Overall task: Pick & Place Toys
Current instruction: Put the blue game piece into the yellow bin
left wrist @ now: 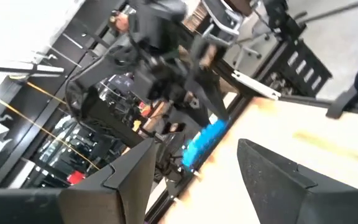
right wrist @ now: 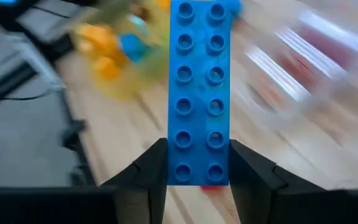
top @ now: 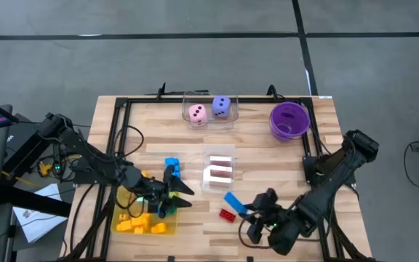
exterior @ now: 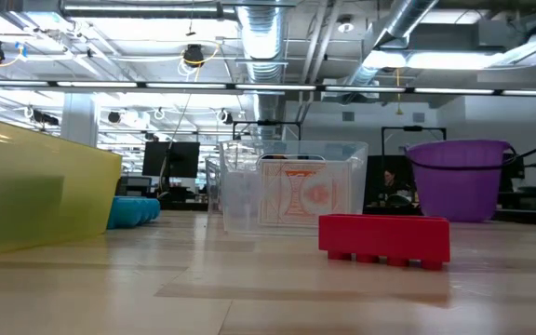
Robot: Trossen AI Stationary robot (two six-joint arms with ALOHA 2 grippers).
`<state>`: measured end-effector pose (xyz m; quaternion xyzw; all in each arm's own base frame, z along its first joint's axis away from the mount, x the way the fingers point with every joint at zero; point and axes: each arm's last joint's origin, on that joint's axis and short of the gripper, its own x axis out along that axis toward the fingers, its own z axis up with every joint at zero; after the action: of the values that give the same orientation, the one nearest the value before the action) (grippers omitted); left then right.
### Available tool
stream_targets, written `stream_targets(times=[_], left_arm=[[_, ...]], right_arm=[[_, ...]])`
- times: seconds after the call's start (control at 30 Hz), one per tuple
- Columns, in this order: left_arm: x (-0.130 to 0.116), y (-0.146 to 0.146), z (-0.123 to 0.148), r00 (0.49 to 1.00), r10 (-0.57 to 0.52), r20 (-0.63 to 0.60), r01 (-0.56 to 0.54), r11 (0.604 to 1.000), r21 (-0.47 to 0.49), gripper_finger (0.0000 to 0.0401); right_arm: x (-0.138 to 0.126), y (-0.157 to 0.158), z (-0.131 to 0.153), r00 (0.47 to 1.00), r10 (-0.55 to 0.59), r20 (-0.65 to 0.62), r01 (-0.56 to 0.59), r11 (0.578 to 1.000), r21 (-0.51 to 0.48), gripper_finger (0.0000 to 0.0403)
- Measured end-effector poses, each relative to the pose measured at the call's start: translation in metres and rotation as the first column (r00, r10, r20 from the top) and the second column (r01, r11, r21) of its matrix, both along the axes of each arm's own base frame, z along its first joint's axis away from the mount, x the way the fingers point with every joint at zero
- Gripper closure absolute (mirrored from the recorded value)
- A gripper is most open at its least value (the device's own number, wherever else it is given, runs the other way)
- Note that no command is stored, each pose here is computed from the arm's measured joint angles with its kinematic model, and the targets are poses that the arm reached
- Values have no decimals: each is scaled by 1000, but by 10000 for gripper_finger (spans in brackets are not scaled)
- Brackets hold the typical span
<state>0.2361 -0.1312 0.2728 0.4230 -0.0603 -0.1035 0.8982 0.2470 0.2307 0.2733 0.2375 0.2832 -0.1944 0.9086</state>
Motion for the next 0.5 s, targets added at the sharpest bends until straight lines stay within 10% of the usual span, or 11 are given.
stream_targets(times=[0.5], left_arm=[[32, -21, -7, 997, -46, -61, 51, 995, 86, 179]], right_arm=[[45, -4, 2, 975, 213, 69, -210, 977, -42, 273]])
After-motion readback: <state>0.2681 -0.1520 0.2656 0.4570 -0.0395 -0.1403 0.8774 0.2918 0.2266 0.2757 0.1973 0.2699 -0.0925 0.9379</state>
